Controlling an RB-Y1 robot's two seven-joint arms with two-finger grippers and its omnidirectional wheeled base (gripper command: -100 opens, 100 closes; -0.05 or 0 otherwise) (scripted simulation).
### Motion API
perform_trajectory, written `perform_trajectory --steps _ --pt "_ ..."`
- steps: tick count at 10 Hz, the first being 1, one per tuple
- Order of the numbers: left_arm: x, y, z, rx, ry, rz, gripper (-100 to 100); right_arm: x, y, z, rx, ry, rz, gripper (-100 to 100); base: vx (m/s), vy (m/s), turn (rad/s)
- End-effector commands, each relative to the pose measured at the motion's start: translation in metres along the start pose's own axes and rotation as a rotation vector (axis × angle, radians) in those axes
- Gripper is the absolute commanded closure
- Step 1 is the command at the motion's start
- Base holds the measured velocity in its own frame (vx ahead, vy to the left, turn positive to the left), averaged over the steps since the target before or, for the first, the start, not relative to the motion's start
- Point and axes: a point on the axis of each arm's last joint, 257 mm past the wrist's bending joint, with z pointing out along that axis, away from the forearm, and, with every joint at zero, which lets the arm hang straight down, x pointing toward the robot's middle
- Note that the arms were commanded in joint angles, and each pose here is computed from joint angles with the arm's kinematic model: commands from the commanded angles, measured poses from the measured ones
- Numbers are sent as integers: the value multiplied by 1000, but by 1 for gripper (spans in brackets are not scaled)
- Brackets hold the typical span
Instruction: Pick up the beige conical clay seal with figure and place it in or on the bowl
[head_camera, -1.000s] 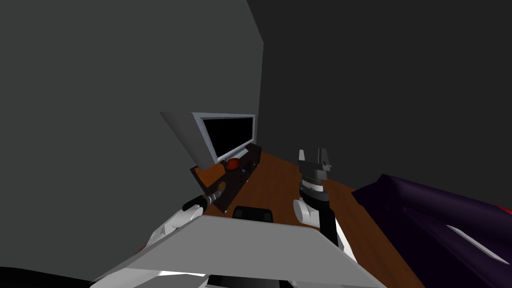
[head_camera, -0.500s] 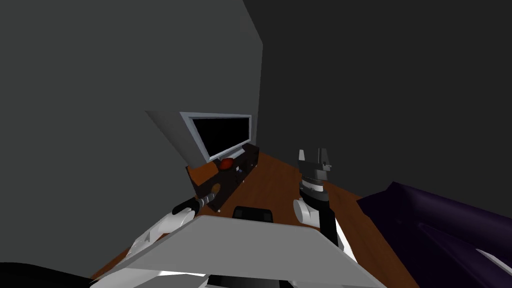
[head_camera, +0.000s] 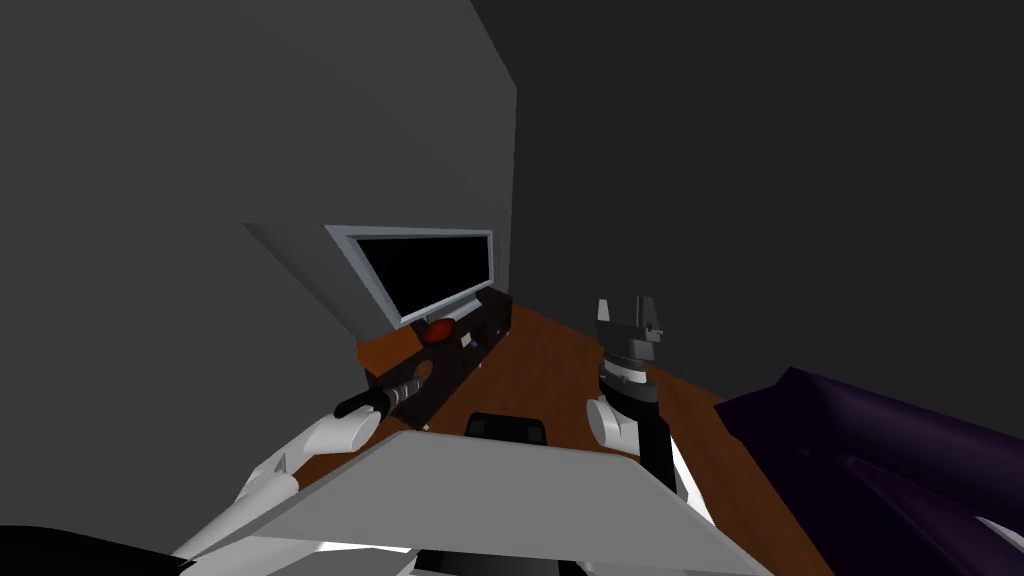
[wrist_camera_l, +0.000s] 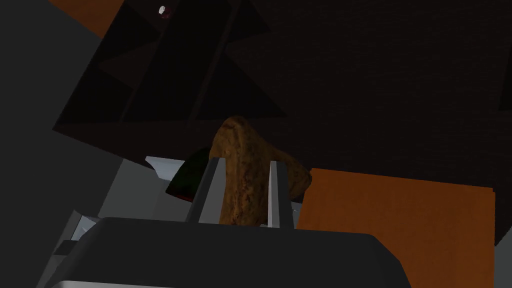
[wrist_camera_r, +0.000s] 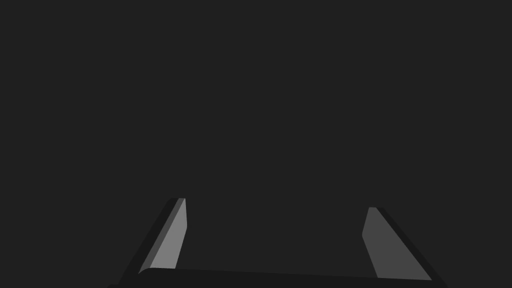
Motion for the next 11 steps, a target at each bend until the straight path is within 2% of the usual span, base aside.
perform_trajectory --steps 1,2,3,5,6,8,9,10,11 --pt "-25 5 -5 -6 -29 34 100 0 0 0 0 0 0 0 106 -13 -35" --pt "-51 5 -8 -8 -63 64 100 0 0 0 0 0 0 0 129 23 -19" --pt "-65 4 -10 -9 -82 79 100 0 0 0 0 0 0 0 153 35 -41" --pt "-123 -3 -21 -7 -161 133 100 0 0 0 0 0 0 0 197 38 -64" --pt "-135 -5 -24 -6 -179 145 100 0 0 0 0 0 0 0 171 46 -71" --pt "-176 -13 -36 -4 -238 182 100 0 0 0 0 0 0 0 144 57 -34" --pt "-165 -14 -34 -4 -224 172 100 0 0 0 0 0 0 0 69 24 -25" --pt "-170 -16 -36 -3 -231 175 -100 0 0 0 0 0 0 0 13 3 -1" --pt "-169 -16 -35 -3 -230 174 -100 0 0 0 0 0 0 0 6 1 -1"
